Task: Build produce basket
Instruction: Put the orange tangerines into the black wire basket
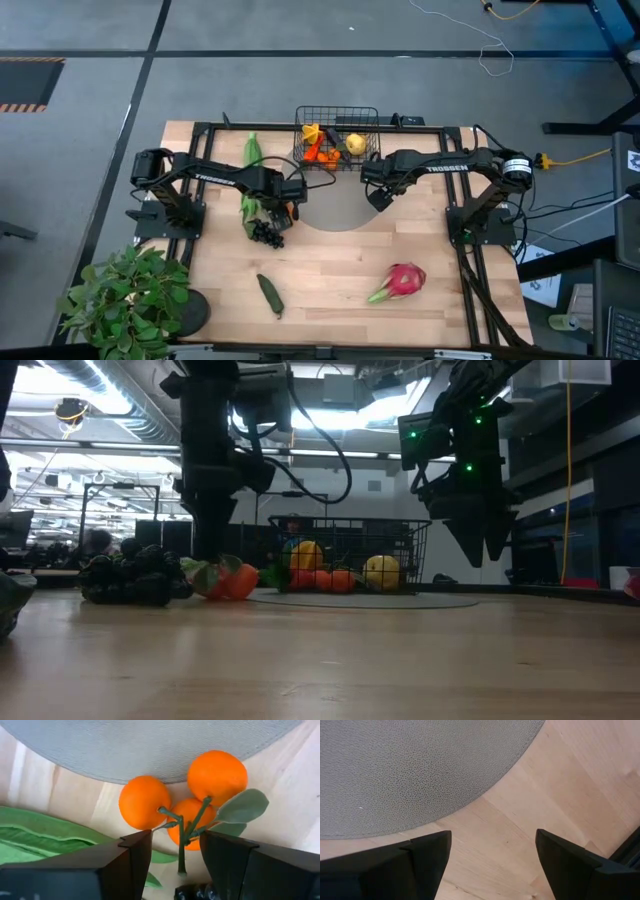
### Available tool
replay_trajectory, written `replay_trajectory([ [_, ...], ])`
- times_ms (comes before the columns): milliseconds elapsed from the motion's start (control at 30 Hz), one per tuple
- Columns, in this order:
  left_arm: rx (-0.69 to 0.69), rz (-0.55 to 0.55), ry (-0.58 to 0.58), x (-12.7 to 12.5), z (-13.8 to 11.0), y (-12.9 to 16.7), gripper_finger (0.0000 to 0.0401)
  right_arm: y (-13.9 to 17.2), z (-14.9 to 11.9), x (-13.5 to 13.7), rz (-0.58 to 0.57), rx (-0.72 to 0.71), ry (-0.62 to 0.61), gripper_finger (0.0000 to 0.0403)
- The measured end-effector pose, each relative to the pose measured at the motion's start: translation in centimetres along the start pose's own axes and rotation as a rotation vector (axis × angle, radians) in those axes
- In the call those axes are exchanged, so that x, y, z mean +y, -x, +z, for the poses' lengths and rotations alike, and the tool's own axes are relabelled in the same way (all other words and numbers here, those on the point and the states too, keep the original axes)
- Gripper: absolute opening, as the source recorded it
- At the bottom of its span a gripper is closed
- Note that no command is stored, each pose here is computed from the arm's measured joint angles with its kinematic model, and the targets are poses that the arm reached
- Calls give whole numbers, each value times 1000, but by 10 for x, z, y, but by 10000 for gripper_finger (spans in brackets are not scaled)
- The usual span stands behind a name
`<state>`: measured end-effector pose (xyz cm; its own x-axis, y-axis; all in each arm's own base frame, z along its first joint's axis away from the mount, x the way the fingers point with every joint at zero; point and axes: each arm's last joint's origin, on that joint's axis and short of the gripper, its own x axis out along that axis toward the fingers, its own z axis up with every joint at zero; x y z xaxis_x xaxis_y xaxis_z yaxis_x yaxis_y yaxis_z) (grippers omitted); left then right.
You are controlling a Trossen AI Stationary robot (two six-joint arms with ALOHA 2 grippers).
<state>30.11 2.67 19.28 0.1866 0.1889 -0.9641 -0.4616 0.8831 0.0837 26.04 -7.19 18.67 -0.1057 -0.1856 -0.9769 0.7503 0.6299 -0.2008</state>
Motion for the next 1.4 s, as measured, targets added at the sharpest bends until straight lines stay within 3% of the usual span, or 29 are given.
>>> replay_trajectory([
  [233,-26,49,-16,1,1,0,156,0,0,0,0,0,0,279],
  [500,-34,49,53,1,2,0,156,0,0,0,0,0,0,279],
  [867,-138,24,-67,-3,11,1,156,0,0,0,0,-1,0,279],
  [1167,-66,43,-43,-1,5,1,156,0,0,0,0,-1,1,279],
  [1400,-24,-19,-49,-4,4,-6,156,0,0,0,0,-1,1,279],
])
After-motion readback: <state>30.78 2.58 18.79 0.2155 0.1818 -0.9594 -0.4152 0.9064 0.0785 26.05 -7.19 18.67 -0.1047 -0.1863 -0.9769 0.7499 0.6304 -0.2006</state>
